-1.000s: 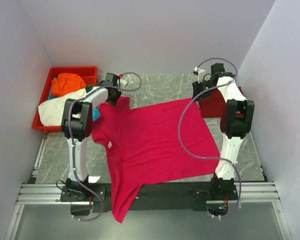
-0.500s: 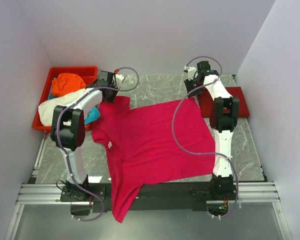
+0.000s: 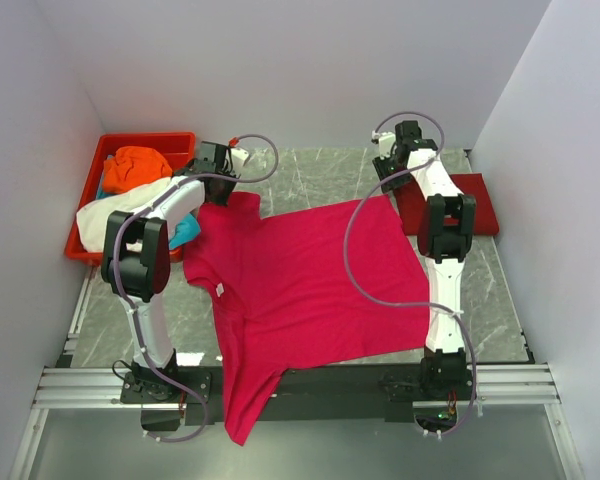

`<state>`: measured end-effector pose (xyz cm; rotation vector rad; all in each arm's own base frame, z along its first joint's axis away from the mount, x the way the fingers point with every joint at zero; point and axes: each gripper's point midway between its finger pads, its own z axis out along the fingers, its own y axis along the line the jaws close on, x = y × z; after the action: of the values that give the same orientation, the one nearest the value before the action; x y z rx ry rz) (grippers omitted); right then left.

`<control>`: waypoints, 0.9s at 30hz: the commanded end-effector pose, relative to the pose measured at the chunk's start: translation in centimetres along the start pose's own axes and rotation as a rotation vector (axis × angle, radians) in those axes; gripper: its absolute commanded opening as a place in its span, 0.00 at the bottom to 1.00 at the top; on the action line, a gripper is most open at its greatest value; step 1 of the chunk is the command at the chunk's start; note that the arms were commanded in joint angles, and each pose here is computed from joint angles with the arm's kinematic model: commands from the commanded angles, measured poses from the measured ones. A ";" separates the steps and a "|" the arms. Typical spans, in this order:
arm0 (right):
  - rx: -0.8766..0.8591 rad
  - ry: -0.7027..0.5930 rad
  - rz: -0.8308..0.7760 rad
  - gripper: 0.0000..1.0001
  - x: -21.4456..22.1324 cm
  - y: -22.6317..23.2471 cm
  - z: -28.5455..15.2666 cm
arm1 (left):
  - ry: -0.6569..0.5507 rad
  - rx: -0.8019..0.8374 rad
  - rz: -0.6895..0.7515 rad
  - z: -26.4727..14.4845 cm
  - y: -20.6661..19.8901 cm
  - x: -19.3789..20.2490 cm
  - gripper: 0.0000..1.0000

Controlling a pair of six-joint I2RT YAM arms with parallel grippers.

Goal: Fold and stack the t-shirts
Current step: Flatten the tshirt out

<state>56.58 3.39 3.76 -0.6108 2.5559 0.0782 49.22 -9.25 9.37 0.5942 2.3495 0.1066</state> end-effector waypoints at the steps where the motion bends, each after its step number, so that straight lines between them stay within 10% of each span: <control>1: 0.011 -0.002 -0.002 0.41 -0.5 -0.5 -0.1 | -0.049 0.010 -0.021 -0.7 0.0 -1.7 0.00; 27: -0.073 -0.035 0.007 0.39 -1.4 1.0 -2.2 | -0.038 0.005 -0.020 -0.7 0.1 -1.3 0.00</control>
<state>55.25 3.89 2.48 -0.6654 2.6193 0.1456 49.20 -9.29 9.35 0.5951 2.3500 0.1031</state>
